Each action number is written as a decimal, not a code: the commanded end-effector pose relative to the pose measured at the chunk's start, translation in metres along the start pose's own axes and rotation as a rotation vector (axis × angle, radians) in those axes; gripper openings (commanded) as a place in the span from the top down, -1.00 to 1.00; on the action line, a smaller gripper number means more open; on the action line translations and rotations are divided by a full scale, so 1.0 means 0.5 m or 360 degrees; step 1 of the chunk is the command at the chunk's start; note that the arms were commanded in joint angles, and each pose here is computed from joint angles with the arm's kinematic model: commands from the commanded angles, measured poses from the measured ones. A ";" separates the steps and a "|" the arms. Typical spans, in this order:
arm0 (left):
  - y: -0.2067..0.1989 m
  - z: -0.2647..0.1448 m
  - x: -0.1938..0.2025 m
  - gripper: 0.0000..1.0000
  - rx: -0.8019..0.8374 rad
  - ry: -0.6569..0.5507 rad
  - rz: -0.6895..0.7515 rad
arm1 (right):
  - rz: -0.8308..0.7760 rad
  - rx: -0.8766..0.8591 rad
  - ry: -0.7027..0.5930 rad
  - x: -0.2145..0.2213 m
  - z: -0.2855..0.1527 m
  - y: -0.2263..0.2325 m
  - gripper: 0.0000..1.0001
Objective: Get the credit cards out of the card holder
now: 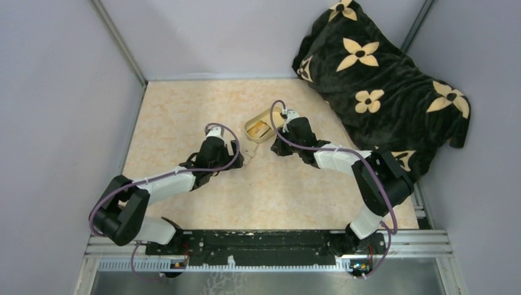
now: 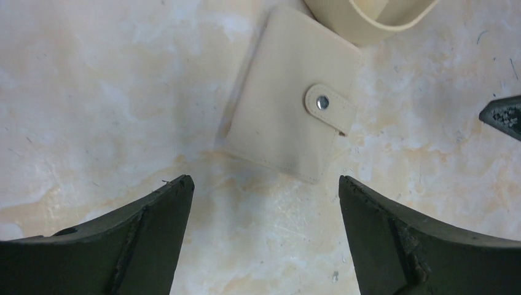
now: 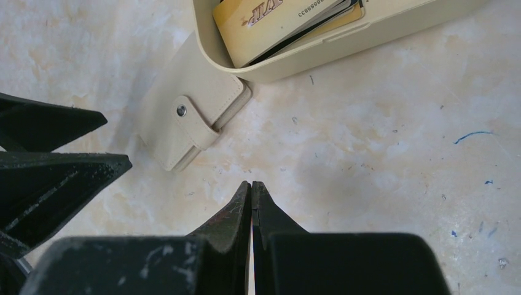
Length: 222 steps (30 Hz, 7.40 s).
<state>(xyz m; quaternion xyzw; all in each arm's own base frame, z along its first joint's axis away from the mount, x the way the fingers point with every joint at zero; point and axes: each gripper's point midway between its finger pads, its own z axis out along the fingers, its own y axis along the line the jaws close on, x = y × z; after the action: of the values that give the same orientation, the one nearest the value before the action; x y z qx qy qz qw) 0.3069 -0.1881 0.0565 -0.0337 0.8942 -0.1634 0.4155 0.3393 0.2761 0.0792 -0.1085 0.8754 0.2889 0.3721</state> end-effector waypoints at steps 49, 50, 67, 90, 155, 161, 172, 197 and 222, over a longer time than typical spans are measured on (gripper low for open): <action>-0.179 0.015 -0.035 -0.86 0.0715 -0.0089 0.0453 | -0.0361 0.0187 -0.0545 -0.153 -0.181 0.023 0.74; -0.172 0.012 -0.049 -0.87 0.0693 -0.0114 0.0440 | -0.0342 0.0240 -0.0538 -0.151 -0.185 0.011 0.08; -0.115 0.061 -0.025 -0.57 0.0263 0.0001 -0.0184 | -0.0658 0.0008 -0.0020 -0.063 -0.066 0.052 -0.46; -0.225 0.001 -0.006 1.00 0.0895 -0.0041 -0.0065 | -0.0621 -0.0111 0.0045 -0.021 -0.028 0.072 0.80; -0.162 0.069 0.102 1.00 0.0825 0.0108 -0.0027 | -0.0900 0.0044 0.0380 0.125 0.061 0.017 0.45; -0.163 0.070 0.101 1.00 0.0829 0.0109 -0.0030 | -0.0885 0.0115 0.0376 0.125 0.059 0.002 0.98; -0.155 0.075 0.103 1.00 0.0802 0.0116 -0.0054 | -0.0679 0.0078 0.0251 0.084 0.040 0.016 1.00; -0.136 0.091 0.094 1.00 0.0739 0.0145 -0.0190 | -0.0293 0.0176 0.0040 0.055 -0.065 -0.037 0.79; -0.170 0.068 0.062 1.00 0.0855 0.0110 -0.0124 | -0.0376 -0.0124 -0.0029 -0.010 0.009 0.118 1.00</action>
<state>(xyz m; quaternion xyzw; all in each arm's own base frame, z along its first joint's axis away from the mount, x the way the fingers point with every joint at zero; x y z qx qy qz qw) 0.3044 -0.2838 0.0360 0.0316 0.8316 -0.4148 0.3681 0.3184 0.3050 0.1119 -0.2171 0.8462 0.2476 0.4190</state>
